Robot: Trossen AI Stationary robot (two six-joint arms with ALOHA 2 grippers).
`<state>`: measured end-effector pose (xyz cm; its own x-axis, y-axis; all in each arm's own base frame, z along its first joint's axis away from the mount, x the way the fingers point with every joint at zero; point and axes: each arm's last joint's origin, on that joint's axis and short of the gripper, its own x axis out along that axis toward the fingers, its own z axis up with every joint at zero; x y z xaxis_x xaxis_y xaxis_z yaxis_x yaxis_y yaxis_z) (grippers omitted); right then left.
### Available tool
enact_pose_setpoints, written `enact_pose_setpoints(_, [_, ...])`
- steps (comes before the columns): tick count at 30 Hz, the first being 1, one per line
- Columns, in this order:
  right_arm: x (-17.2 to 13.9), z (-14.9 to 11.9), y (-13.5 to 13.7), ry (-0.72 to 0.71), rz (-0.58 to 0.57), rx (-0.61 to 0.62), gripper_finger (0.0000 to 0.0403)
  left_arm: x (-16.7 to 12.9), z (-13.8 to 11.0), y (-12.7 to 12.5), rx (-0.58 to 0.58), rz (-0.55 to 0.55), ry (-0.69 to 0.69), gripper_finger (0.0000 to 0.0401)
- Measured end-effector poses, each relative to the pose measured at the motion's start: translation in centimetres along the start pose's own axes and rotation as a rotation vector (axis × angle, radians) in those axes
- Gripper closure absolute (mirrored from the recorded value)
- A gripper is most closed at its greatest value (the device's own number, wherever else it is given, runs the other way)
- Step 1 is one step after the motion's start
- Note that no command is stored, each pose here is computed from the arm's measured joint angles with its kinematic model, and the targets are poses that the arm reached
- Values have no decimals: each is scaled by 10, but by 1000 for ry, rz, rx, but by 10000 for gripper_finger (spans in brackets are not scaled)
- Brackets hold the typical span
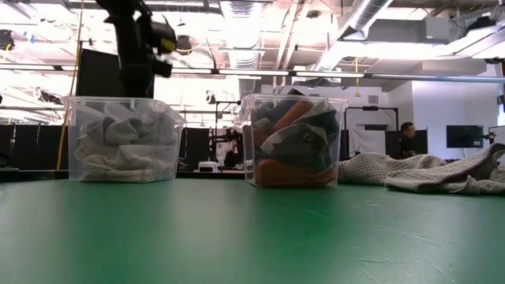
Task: Sort towels by color in basket
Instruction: Put the white towel into the left transparent bin
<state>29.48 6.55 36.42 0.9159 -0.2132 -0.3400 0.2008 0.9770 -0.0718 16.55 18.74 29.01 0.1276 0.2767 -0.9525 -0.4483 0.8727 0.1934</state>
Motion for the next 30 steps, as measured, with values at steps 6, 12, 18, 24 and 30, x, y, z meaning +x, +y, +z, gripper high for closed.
enact_pose_setpoints(6, [0, 1, 0, -5, 1, 12, 171, -24, -2, 2, -31, 54, -124, 229])
enact_pose_setpoints(12, [0, 1, 0, -9, 1, 14, 171, 2, 13, 2, -84, -22, -235, 229])
enact_pose_setpoints(18, [-1, -1, 2, 4, 5, 7, 171, 64, 16, -4, -110, -123, -54, 229])
enact_pose_setpoints(24, [-1, -1, 2, 5, 6, 0, 171, 103, 11, -10, -116, -183, 39, 229])
enact_pose_setpoints(30, [-1, -1, 2, 5, 6, 8, 171, 89, 10, -9, -103, -170, -4, 229])
